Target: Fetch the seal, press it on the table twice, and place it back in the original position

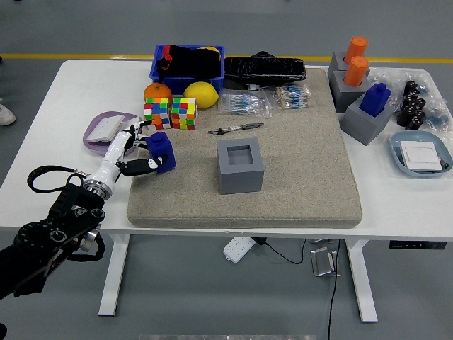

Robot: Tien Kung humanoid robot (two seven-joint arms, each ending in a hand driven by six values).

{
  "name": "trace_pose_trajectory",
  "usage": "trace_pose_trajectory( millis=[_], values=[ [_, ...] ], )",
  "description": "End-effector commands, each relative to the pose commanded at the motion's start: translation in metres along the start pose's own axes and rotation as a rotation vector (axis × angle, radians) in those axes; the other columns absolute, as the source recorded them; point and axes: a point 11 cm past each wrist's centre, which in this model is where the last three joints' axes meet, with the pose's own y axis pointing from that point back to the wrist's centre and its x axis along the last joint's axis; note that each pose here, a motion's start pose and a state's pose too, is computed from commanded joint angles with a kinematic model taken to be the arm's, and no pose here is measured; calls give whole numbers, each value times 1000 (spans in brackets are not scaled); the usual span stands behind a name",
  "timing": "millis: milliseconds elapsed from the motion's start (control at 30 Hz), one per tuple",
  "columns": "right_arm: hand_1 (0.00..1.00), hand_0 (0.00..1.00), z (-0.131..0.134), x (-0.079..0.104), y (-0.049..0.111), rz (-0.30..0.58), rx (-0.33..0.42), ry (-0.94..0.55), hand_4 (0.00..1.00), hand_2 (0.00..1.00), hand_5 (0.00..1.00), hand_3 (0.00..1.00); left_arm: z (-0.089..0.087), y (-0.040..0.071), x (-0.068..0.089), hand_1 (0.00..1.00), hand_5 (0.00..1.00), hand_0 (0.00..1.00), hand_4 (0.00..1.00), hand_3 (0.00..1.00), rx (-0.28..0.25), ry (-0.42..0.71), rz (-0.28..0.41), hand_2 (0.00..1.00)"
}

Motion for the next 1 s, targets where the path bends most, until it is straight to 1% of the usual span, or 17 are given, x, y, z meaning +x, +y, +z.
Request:
trace_pose_trajectory(
  millis=[300,700,867,1000],
  values=[
    [740,870,-1,-1,0,-1,1,-1,832,714,510,733,-4,2,-4,555,2,874,727,890,4,-21,-14,473],
    [740,870,0,-1,0,0,0,3,832,715,509,733,-11,5,-4,554,2,872,725,886,14,-39,-21,471],
    [740,870,-1,0,0,1,2,4,832,714,509,734,-8,5,-3,553,2,872,723,885,4,-41,-22,470],
    [740,871,-2,1,0,3,4,6,833,714,508,734,0,2,-2,553,2,873,721,884,-16,-41,-22,470]
  ],
)
